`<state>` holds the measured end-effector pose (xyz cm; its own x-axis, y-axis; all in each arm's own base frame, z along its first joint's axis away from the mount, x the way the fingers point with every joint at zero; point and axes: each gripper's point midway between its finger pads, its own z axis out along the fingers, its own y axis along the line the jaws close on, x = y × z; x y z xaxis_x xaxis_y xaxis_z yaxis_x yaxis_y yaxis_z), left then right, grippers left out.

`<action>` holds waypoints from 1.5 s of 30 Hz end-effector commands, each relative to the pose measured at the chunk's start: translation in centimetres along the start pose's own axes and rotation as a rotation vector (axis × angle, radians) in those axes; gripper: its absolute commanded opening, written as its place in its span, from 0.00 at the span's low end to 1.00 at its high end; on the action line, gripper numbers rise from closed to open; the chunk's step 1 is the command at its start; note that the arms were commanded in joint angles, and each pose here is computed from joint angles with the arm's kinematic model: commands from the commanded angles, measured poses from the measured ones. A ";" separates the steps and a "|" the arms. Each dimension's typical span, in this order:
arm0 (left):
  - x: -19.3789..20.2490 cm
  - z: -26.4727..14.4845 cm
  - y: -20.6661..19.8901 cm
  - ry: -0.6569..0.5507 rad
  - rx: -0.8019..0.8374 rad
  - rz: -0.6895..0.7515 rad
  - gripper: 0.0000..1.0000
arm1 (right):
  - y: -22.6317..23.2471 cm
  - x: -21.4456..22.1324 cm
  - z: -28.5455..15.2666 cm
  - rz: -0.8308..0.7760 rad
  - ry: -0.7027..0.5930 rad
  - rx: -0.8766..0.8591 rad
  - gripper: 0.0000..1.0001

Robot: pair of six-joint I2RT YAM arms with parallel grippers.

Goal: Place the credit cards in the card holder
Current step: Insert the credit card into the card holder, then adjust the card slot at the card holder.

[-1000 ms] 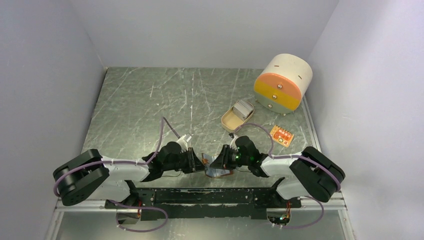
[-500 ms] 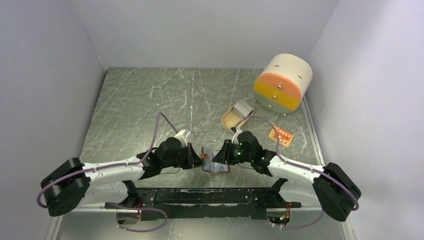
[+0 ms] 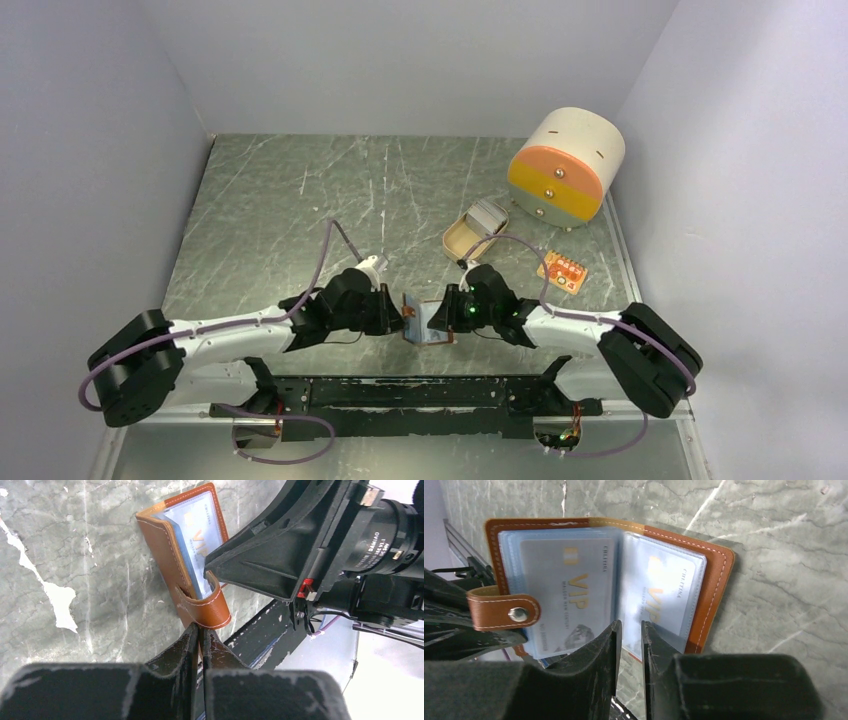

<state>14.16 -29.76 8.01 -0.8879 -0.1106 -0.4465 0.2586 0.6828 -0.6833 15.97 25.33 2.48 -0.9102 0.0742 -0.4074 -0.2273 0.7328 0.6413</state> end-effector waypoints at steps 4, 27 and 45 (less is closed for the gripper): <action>-0.6 1.4 -2.4 0.007 0.112 -0.022 0.09 | -1.2 0.8 0.7 0.006 -0.011 0.005 0.25; 0.2 2.4 1.5 0.024 -0.084 -0.063 0.26 | -1.7 1.1 0.4 -0.010 -0.013 0.020 0.28; 0.5 3.4 0.0 0.048 0.004 -0.080 0.33 | -2.2 1.6 0.9 -0.004 -0.011 0.015 0.29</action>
<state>14.69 -30.86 4.08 -0.9291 -0.1124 -0.3523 0.1612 0.7344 -0.6593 16.41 25.98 2.25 -0.8877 0.1085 -0.4474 -0.2577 0.6882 0.6782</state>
